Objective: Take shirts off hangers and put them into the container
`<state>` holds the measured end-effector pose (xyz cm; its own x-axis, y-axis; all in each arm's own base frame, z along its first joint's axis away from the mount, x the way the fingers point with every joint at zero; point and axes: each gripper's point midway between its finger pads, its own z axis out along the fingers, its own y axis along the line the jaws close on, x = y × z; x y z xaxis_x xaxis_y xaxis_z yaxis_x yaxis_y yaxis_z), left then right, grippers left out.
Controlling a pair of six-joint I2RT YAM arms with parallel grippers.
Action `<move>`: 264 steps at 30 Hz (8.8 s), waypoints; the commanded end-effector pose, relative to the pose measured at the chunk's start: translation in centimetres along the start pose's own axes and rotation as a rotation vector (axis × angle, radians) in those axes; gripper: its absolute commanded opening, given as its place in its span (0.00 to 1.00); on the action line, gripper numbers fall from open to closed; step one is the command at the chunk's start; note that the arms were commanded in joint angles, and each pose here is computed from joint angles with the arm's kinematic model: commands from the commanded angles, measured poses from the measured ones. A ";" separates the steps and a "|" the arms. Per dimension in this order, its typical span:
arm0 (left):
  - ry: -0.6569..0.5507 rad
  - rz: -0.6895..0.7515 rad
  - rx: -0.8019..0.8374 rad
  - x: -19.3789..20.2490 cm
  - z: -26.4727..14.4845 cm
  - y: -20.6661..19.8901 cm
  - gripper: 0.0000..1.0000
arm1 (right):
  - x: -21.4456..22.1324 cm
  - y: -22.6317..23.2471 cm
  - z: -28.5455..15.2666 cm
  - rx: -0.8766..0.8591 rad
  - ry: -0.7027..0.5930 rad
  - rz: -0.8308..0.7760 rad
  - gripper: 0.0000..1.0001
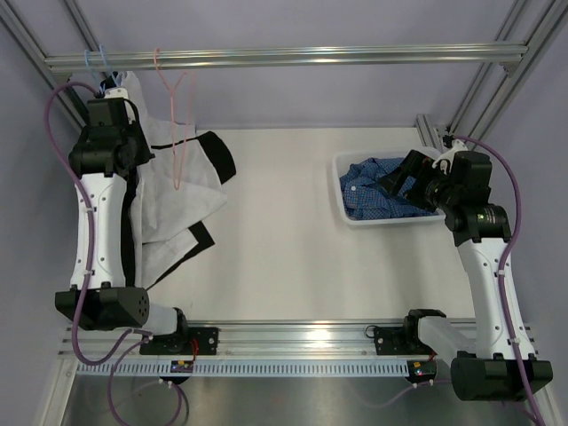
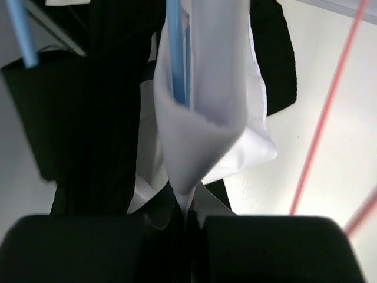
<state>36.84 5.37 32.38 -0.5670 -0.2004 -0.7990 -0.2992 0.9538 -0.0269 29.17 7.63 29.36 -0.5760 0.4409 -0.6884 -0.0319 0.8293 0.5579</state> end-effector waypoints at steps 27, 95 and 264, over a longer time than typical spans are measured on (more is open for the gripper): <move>-0.378 -0.032 0.292 0.6 -15.1 -1.7 0.00 | 0.3 1.4 2.0 -0.095 0.077 0.021 0.99; -0.056 0.378 1.214 15.1 -19.2 -26.9 0.00 | -1.2 25.1 3.8 -0.517 -0.084 -0.565 0.70; -0.061 0.356 0.791 15.0 -19.2 -13.3 0.00 | 3.8 26.0 2.4 -0.591 0.022 -0.572 0.99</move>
<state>17.17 -16.19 30.01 -0.5349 0.1698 -0.8277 0.5639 0.8013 -0.2001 30.24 33.31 36.55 -0.4139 -0.0385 -0.9095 -0.7260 0.6168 0.3042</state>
